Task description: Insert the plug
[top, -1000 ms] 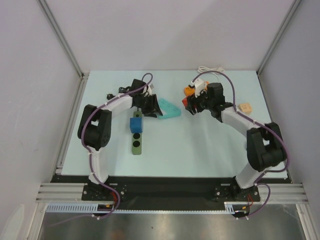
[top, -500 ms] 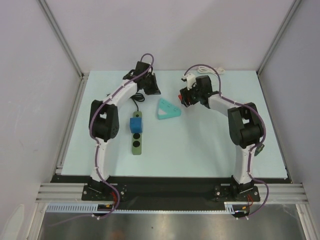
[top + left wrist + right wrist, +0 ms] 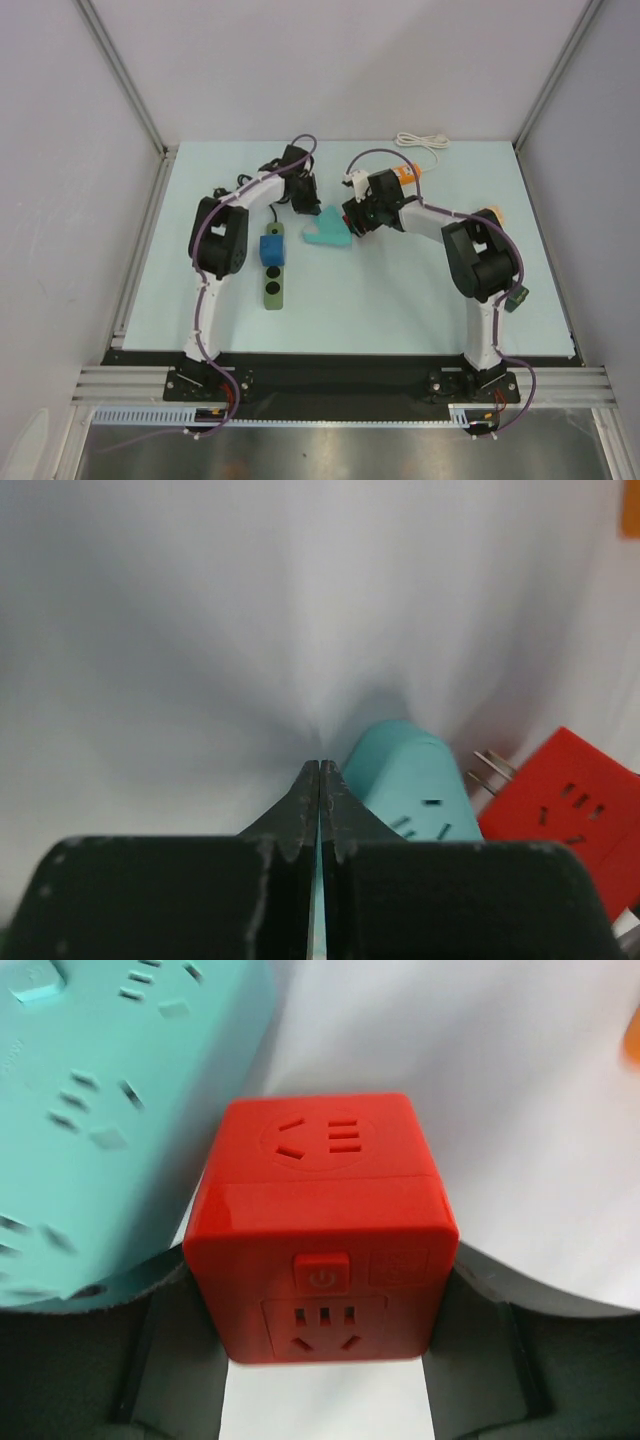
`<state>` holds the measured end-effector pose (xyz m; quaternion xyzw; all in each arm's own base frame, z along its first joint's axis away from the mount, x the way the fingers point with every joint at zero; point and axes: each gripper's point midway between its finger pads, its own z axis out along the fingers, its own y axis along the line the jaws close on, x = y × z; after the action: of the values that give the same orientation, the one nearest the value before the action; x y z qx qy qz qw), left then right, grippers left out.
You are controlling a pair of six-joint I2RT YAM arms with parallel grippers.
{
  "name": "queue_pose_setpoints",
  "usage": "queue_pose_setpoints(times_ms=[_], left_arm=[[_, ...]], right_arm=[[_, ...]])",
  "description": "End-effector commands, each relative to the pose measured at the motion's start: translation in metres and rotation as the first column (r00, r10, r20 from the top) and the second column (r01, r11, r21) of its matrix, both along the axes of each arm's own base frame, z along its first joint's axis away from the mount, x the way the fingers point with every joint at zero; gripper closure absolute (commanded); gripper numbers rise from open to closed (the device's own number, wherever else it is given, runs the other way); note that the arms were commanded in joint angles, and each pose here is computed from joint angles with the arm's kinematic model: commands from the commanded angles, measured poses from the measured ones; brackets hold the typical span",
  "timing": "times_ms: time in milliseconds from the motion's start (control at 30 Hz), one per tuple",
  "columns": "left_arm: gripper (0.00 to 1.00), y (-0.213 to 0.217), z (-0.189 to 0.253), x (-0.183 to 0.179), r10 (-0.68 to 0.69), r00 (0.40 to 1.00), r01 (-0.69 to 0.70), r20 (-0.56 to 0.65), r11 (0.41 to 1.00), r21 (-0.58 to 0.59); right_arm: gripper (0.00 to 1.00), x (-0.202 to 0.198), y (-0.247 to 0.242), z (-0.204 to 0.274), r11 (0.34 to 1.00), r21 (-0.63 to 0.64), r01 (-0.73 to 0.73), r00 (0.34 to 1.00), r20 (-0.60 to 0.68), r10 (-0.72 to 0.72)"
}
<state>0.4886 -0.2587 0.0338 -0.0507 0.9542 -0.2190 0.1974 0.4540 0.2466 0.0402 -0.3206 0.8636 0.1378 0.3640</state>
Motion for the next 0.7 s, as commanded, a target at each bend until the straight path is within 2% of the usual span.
queue_pose_setpoints(times_ms=[0, 67, 200, 433, 500, 667], left_arm=[[1.00, -0.014, 0.013, -0.032, -0.074, 0.997, 0.074, 0.001, 0.997, -0.022], [1.00, -0.018, 0.031, -0.037, -0.077, 0.996, 0.079, 0.047, 0.996, -0.047], [1.00, -0.019, 0.039, -0.064, -0.095, 0.994, 0.098, 0.054, 0.994, -0.047], [1.00, -0.036, 0.032, -0.106, -0.158, 0.987, 0.160, 0.027, 0.980, -0.117], [1.00, -0.044, 0.032, -0.110, -0.181, 0.983, 0.185, 0.039, 0.971, -0.149], [0.98, -0.064, 0.034, -0.112, -0.242, 0.969, 0.248, 0.053, 0.943, -0.221]], right_arm=[[1.00, -0.022, -0.006, 0.031, 0.999, 0.005, 0.050, 0.998, 0.025, -0.050], [1.00, -0.034, -0.012, 0.029, 0.997, -0.007, 0.074, 0.997, 0.004, -0.074], [1.00, -0.063, -0.022, 0.036, 0.994, -0.003, 0.108, 0.994, -0.004, -0.108], [1.00, -0.110, -0.016, 0.063, 0.994, 0.061, 0.085, 0.996, 0.006, -0.086], [1.00, -0.118, -0.015, 0.070, 0.994, 0.085, 0.066, 0.998, 0.013, -0.067], [1.00, -0.123, -0.025, 0.079, 0.996, 0.056, 0.074, 0.997, 0.010, -0.074]])
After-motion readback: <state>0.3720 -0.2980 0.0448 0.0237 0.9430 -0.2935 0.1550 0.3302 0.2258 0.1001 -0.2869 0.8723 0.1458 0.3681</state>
